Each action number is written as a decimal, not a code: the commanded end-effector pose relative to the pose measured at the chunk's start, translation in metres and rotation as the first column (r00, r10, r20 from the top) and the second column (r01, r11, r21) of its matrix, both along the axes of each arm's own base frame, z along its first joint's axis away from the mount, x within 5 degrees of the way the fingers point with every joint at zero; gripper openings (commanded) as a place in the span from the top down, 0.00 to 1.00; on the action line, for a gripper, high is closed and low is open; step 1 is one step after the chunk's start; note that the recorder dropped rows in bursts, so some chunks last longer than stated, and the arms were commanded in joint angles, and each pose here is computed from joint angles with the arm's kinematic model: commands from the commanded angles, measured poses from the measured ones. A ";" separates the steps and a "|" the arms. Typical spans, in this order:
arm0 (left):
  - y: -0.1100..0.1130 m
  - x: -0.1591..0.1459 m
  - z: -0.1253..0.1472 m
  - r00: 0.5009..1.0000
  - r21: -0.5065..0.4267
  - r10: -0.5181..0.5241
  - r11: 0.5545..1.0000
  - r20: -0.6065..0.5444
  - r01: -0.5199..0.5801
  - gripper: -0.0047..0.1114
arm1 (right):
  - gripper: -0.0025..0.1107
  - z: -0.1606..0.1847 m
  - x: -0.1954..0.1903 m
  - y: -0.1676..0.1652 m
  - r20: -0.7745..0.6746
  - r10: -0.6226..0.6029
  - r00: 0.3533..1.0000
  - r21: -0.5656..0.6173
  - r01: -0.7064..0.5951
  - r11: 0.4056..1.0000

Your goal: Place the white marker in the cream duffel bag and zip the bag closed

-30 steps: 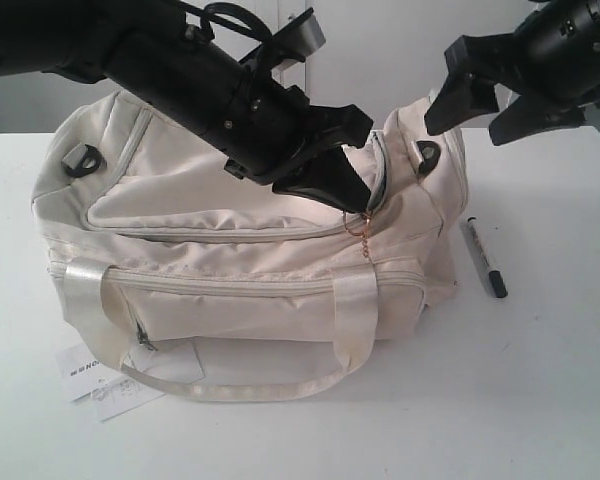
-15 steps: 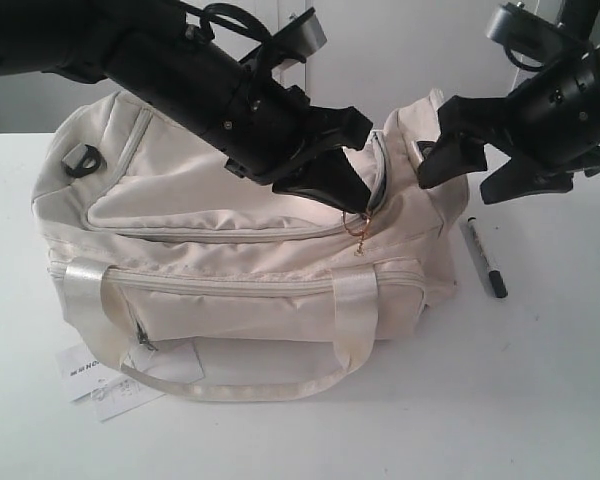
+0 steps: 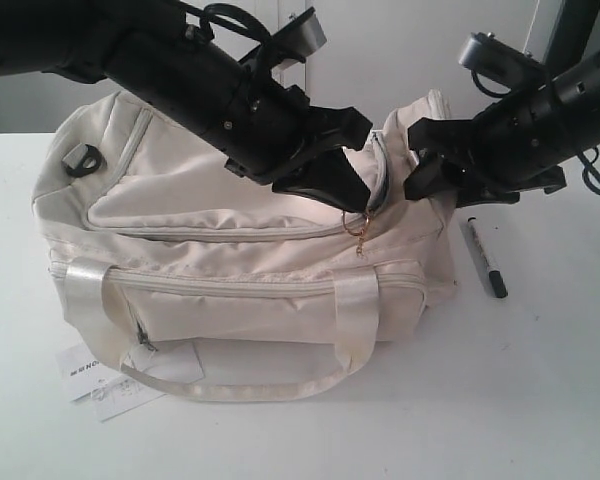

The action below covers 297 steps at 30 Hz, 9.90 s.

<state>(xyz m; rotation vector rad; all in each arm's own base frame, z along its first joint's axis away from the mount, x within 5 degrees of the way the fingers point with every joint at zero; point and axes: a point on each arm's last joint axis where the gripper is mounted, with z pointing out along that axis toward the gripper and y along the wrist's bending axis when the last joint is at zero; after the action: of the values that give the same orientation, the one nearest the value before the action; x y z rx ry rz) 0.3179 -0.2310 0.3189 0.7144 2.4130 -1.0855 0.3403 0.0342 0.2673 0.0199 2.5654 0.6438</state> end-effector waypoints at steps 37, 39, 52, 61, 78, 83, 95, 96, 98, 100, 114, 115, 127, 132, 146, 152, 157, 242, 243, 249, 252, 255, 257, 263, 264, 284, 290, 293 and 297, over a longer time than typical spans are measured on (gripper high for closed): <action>0.011 -0.019 -0.009 0.985 0.174 -0.156 0.971 -0.072 0.166 0.96 | 0.98 -0.002 0.003 -0.002 0.053 0.029 0.998 -0.053 -0.026 0.998; 0.011 -0.019 -0.009 0.985 0.174 -0.156 0.971 -0.072 0.166 0.96 | 0.98 -0.002 0.003 -0.002 0.053 0.031 0.998 -0.057 -0.028 0.998; 0.011 -0.020 -0.009 0.982 0.181 -0.168 0.967 -0.086 0.181 0.96 | 0.98 -0.002 0.003 -0.002 0.053 0.031 0.998 -0.058 -0.028 0.998; 0.014 -0.022 -0.011 0.979 0.208 -0.176 0.959 -0.100 0.194 0.96 | 0.98 -0.002 0.003 -0.002 0.053 0.033 0.998 -0.059 -0.030 0.998; 0.018 -0.024 -0.014 0.975 0.265 -0.187 0.940 -0.124 0.214 0.96 | 0.98 -0.003 0.003 -0.003 0.053 0.037 0.998 -0.070 -0.034 0.997; 0.024 -0.025 -0.010 0.980 0.309 -0.170 0.931 -0.104 0.195 0.96 | 0.98 -0.003 0.002 -0.003 0.052 0.042 0.998 -0.080 -0.038 0.996; 0.031 -0.031 0.002 0.984 0.338 -0.167 0.924 -0.063 0.178 0.96 | 0.98 -0.003 0.002 -0.003 0.052 0.042 0.998 -0.080 -0.038 0.996; 0.032 -0.031 0.002 0.984 0.344 -0.164 0.922 -0.064 0.175 0.96 | 0.98 -0.003 0.002 -0.003 0.052 0.042 0.998 -0.080 -0.038 0.996; 0.033 -0.031 0.001 0.984 0.361 -0.164 0.915 -0.067 0.177 0.96 | 0.98 -0.003 0.002 -0.003 0.052 0.042 0.998 -0.080 -0.038 0.996; 0.035 -0.032 0.001 0.983 0.378 -0.168 0.907 -0.075 0.184 0.96 | 0.98 -0.003 0.002 -0.003 0.052 0.042 0.998 -0.080 -0.038 0.996; 0.040 -0.033 -0.001 0.980 0.433 -0.179 0.879 -0.087 0.199 0.96 | 0.98 -0.003 0.002 -0.003 0.052 0.042 0.998 -0.080 -0.038 0.996; 0.040 -0.033 -0.002 0.980 0.438 -0.180 0.876 -0.088 0.200 0.96 | 0.98 -0.003 0.002 -0.003 0.052 0.042 0.998 -0.080 -0.038 0.996; 0.045 -0.037 0.002 0.978 0.471 -0.189 0.857 -0.086 0.208 0.96 | 0.98 -0.003 0.002 -0.003 0.052 0.042 0.998 -0.080 -0.038 0.996; 0.048 -0.039 0.005 0.979 0.487 -0.186 0.850 -0.082 0.202 0.96 | 0.98 -0.003 0.002 -0.003 0.052 0.042 0.998 -0.080 -0.038 0.996; 0.053 -0.040 0.003 0.977 0.533 -0.190 0.819 -0.098 0.212 0.96 | 0.98 -0.003 0.002 -0.004 0.052 0.041 0.998 -0.082 -0.037 0.996; 0.054 -0.040 0.003 0.976 0.540 -0.192 0.813 -0.105 0.218 0.96 | 0.98 -0.003 0.002 -0.004 0.054 0.047 0.997 -0.087 -0.042 0.995; 0.055 -0.041 0.003 0.973 0.546 -0.196 0.806 -0.119 0.229 0.96 | 0.98 -0.003 0.002 -0.004 0.054 0.047 0.997 -0.087 -0.042 0.995; 0.093 -0.031 0.010 0.994 0.737 -0.107 0.670 -0.023 0.090 0.96 | 0.98 -0.004 0.002 -0.005 0.051 0.056 0.997 -0.108 -0.050 0.993; 0.094 -0.030 0.010 0.995 0.743 -0.103 0.664 -0.020 0.083 0.96 | 0.98 -0.004 0.002 -0.005 0.051 0.056 0.997 -0.108 -0.050 0.993; 0.095 -0.030 0.010 0.995 0.749 -0.103 0.658 -0.017 0.081 0.96 | 0.98 -0.004 0.002 -0.005 0.051 0.056 0.997 -0.108 -0.050 0.993; 0.097 -0.029 0.010 0.995 0.764 -0.103 0.641 -0.009 0.073 0.96 | 0.98 -0.004 0.002 -0.006 0.051 0.058 0.997 -0.111 -0.052 0.992; 0.099 -0.028 0.010 0.995 0.777 -0.100 0.627 -0.002 0.065 0.96 | 0.98 -0.004 0.002 -0.006 0.051 0.058 0.997 -0.111 -0.052 0.992; 0.099 -0.028 0.010 0.995 0.783 -0.099 0.620 0.002 0.060 0.96 | 0.98 -0.004 0.002 -0.006 0.051 0.058 0.997 -0.111 -0.052 0.992; 0.101 -0.027 0.010 0.995 0.791 -0.099 0.610 0.006 0.056 0.96 | 0.98 -0.004 0.002 -0.006 0.051 0.058 0.997 -0.111 -0.052 0.992; 0.101 -0.027 0.010 0.995 0.793 -0.099 0.606 0.008 0.054 0.96 | 0.98 -0.004 0.002 -0.006 0.051 0.058 0.997 -0.111 -0.052 0.992; 0.103 -0.026 0.010 0.994 0.811 -0.112 0.583 0.017 0.052 0.96 | 0.90 -0.004 0.003 -0.006 0.053 0.040 0.998 -0.106 -0.034 0.994; 0.103 -0.026 0.010 0.995 0.805 -0.099 0.591 0.015 0.047 0.96 | 0.55 0.000 0.003 -0.007 0.067 0.001 0.998 -0.093 0.005 0.996; 0.102 -0.027 0.010 0.995 0.799 -0.099 0.600 0.011 0.051 0.96 | 0.48 0.012 -0.004 -0.005 0.070 -0.004 0.998 -0.074 0.009 0.997; 0.095 -0.030 0.010 0.991 0.755 -0.131 0.649 -0.014 0.096 0.96 | 0.48 0.045 -0.022 -0.006 0.168 -0.025 0.986 -0.067 0.037 0.997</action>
<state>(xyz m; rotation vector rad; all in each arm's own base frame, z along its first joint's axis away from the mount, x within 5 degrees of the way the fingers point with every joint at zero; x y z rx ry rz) 0.3004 -0.1382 0.3277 1.0877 2.7032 0.0472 0.3281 0.0305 0.2959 -0.0215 2.4660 0.5329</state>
